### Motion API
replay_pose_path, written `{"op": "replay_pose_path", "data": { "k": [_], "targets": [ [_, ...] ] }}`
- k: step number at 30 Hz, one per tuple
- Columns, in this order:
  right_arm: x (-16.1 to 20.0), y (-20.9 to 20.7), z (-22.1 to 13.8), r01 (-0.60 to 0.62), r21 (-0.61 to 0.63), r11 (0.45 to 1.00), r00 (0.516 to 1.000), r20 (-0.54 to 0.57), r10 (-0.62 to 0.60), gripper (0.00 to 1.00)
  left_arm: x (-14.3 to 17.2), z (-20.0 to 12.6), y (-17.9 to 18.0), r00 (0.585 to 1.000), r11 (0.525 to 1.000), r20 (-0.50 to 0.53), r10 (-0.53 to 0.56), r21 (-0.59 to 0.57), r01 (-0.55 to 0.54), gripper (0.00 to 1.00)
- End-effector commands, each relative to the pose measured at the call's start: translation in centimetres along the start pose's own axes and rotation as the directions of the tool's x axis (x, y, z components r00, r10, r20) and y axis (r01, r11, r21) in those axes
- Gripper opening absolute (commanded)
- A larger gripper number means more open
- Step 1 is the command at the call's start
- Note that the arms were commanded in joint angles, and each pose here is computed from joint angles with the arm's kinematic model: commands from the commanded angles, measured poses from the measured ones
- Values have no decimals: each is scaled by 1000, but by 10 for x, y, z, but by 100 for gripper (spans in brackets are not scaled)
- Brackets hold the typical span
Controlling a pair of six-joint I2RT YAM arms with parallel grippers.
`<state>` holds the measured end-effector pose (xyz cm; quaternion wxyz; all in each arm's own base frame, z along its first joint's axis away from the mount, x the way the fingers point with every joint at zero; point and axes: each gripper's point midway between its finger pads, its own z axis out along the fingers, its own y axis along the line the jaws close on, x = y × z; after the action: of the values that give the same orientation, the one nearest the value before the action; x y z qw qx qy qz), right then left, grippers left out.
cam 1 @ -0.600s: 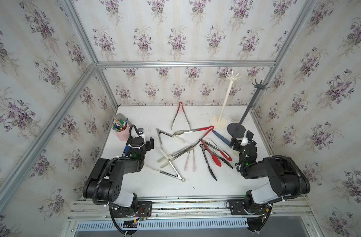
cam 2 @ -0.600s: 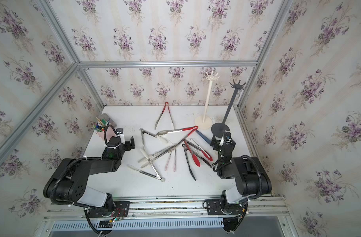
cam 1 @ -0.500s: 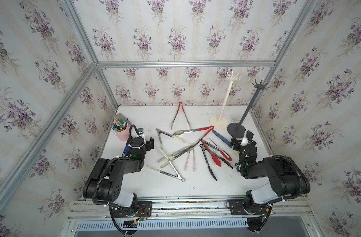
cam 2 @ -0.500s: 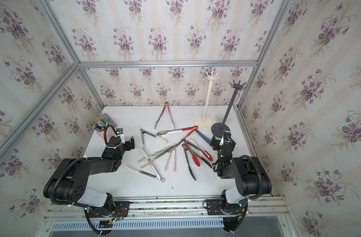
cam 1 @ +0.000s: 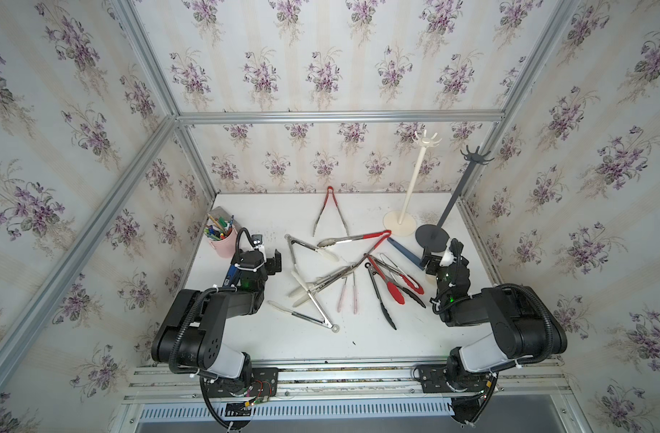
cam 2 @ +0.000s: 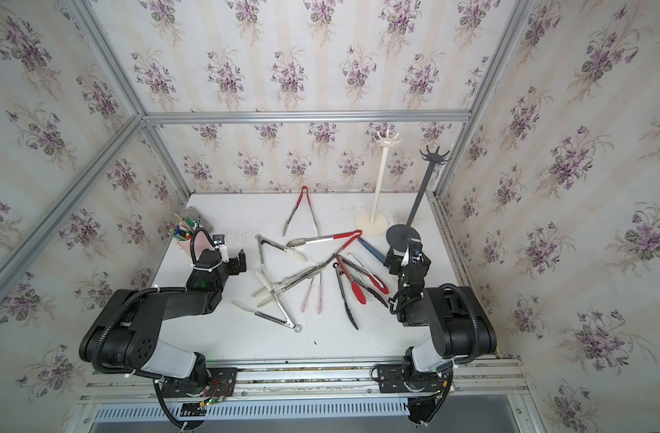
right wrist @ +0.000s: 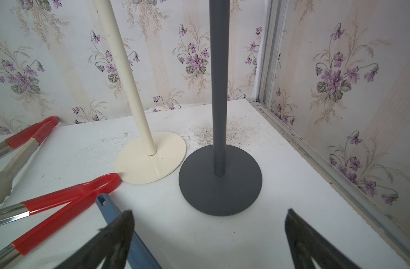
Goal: Hang food tongs on kitchen utensil racks
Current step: Move the rack to the center of the board.
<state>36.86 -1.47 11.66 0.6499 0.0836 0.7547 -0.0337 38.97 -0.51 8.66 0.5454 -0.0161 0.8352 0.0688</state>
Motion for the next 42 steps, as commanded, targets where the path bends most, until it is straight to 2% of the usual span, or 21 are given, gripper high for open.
{"op": "replay_pose_path", "data": {
  "k": [1,7,9,10,12,14,19,22,25,31,42],
  "targets": [
    [-8,1,-1,-4,-1,1000,999,32,4,100,-5,0,2,1000,1000,19,-6,-11,6,99],
    [-9,1,-1,-2,-4,1000,999,39,2,100,-6,0,2,1000,1000,21,-6,-9,6,99],
    [-17,4,-1,6,-21,1000,999,34,-6,100,-16,-4,0,999,1000,40,4,-2,-4,99],
    [-21,9,-1,15,-42,999,1000,14,-15,100,-22,-7,0,1000,1000,18,12,-9,-12,99],
    [-36,17,-9,11,-89,996,1000,16,-10,100,-44,-20,7,1000,999,28,13,-47,-11,99],
    [-51,27,-25,2,-158,987,999,39,4,100,-63,-36,11,999,998,24,-30,-49,31,99],
    [-83,43,-59,-46,-283,958,994,82,72,100,-105,-71,0,987,987,31,-155,58,153,99],
    [-96,51,-70,-53,-338,940,993,84,87,100,-122,-91,-14,983,976,62,-171,145,160,99],
    [-103,53,-73,-54,-351,935,991,94,92,100,-127,-100,-27,984,966,46,-170,206,157,99],
    [-113,63,-58,-52,-379,924,992,90,93,97,-132,-111,-49,989,947,50,-139,300,118,99],
    [-151,93,14,-57,-424,904,987,114,116,93,-133,-125,-60,986,927,59,-159,353,128,99]
  ]
}}
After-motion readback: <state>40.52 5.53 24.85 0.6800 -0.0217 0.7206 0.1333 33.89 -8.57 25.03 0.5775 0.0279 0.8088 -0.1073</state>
